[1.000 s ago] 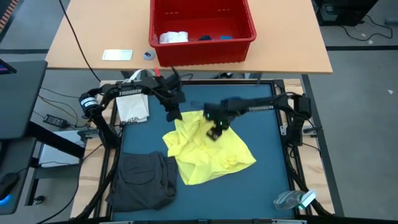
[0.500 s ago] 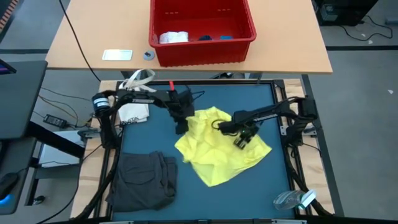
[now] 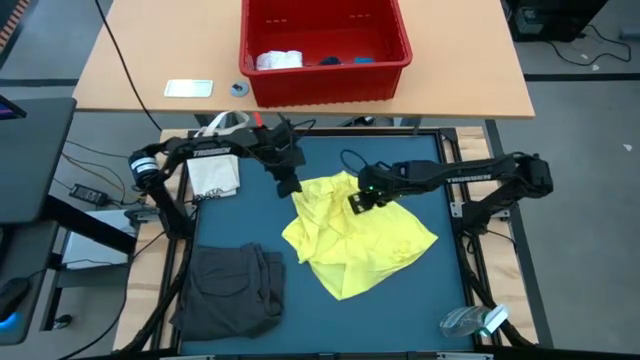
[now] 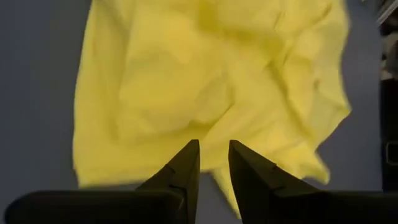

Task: Fold laundry
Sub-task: Fold the yellow shirt

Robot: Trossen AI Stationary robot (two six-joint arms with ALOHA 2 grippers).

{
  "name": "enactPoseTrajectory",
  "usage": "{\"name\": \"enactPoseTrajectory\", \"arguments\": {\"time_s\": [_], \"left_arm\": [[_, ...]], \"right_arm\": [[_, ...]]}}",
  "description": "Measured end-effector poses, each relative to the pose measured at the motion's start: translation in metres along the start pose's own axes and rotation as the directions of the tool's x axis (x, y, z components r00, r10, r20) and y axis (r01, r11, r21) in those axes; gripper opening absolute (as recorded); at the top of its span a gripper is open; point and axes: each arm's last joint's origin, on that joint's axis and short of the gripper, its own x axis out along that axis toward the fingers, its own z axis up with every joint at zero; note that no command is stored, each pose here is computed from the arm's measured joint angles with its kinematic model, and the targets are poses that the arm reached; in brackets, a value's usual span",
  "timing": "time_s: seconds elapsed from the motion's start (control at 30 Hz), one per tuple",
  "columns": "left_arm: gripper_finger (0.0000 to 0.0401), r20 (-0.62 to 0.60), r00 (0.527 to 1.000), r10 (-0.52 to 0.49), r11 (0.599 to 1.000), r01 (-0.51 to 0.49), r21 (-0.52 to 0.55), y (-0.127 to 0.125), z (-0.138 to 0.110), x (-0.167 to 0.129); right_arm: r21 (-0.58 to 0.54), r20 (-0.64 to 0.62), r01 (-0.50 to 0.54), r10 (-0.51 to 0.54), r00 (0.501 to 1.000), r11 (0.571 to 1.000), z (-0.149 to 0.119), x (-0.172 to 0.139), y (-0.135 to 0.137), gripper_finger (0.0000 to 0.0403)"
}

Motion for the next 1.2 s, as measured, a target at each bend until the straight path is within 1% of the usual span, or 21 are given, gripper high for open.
{"name": "enactPoseTrajectory", "arguments": {"time_s": [0.07,0.13,0.27,0.33,0.4,0.43,0.53,0.6,0.67,0.7,0.73,0.83,0.9,0.93,1.0,1.03,1.13,1.2], "left_arm": [[0.0095,0.044,0.999,0.018,0.999,-0.02,0.032,-0.004,0.005,-0.001],[0.0109,0.06,0.998,0.026,0.998,-0.03,0.056,-0.006,0.007,0.001],[0.0154,0.087,0.996,0.004,0.991,-0.015,0.134,-0.017,0.013,0.011],[0.0178,0.093,0.996,-0.003,0.986,-0.013,0.168,-0.026,0.014,0.016],[0.0199,0.106,0.994,0.034,0.978,-0.054,0.199,-0.034,0.016,0.021],[0.0207,0.104,0.993,0.057,0.975,-0.078,0.206,-0.037,0.015,0.023],[0.0219,0.103,0.988,0.112,0.966,-0.133,0.22,-0.042,0.015,0.029],[0.0219,0.089,0.988,0.125,0.969,-0.141,0.203,-0.042,0.014,0.035],[0.021,0.061,0.99,0.127,0.977,-0.136,0.164,-0.04,0.012,0.041],[0.0202,0.048,0.991,0.128,0.979,-0.134,0.151,-0.037,0.011,0.046],[0.0192,0.025,0.991,0.132,0.982,-0.134,0.136,-0.035,0.009,0.051],[0.0149,-0.084,0.986,0.143,0.986,-0.134,0.102,-0.024,-0.002,0.074],[0.0106,-0.181,0.972,0.147,0.988,-0.136,0.068,-0.017,-0.013,0.086],[0.0082,-0.22,0.965,0.146,0.989,-0.138,0.052,-0.015,-0.017,0.09],[0.003,-0.256,0.956,0.144,0.989,-0.142,0.029,-0.014,-0.021,0.091],[0.0016,-0.279,0.95,0.143,0.99,-0.143,0.02,-0.015,-0.023,0.091],[0.0006,-0.31,0.94,0.139,0.989,-0.148,-0.005,-0.024,-0.026,0.087],[0.0003,-0.323,0.937,0.135,0.988,-0.153,-0.032,-0.034,-0.027,0.08]], "right_arm": [[0.007,0.032,-0.05,0.05,0.998,0.999,0.003,0.005,0.007,0.0146],[-0.02,0.039,-0.074,0.074,0.996,0.997,0.002,0.018,0.014,0.0149],[-0.061,-0.045,-0.026,0.023,0.999,0.998,-0.01,0.052,0.019,0.0149],[-0.069,-0.062,0.009,-0.013,0.998,0.998,-0.016,0.064,0.021,0.0149],[-0.066,-0.069,0.043,-0.047,0.997,0.997,-0.022,0.075,0.021,0.0149],[-0.073,-0.074,0.042,-0.048,0.996,0.996,-0.024,0.081,0.022,0.0148],[-0.096,-0.125,0.009,-0.021,0.992,0.995,-0.028,0.095,0.024,0.0129],[-0.1,-0.148,0.014,-0.029,0.989,0.995,-0.029,0.097,0.023,0.0094],[-0.12,-0.177,0.046,-0.067,0.982,0.992,-0.031,0.093,0.019,0.0038],[-0.14,-0.191,0.068,-0.094,0.977,0.988,-0.033,0.089,0.017,0.002],[-0.153,-0.202,0.087,-0.118,0.972,0.984,-0.033,0.082,0.014,0.0015],[-0.18,-0.246,0.15,-0.192,0.95,0.972,-0.036,0.049,0.003,0.0011],[-0.218,-0.264,0.182,-0.238,0.935,0.959,-0.039,0.024,-0.005,0.0008],[-0.231,-0.262,0.208,-0.267,0.927,0.95,-0.04,0.011,-0.01,0.0007],[-0.266,-0.252,0.268,-0.335,0.908,0.926,-0.043,-0.013,-0.021,0.0007],[-0.288,-0.246,0.289,-0.362,0.899,0.913,-0.044,-0.023,-0.026,0.0007],[-0.355,-0.204,0.318,-0.404,0.891,0.879,-0.046,-0.045,-0.037,0.0006],[-0.394,-0.184,0.284,-0.377,0.908,0.874,-0.046,-0.055,-0.04,0.0006]]}}
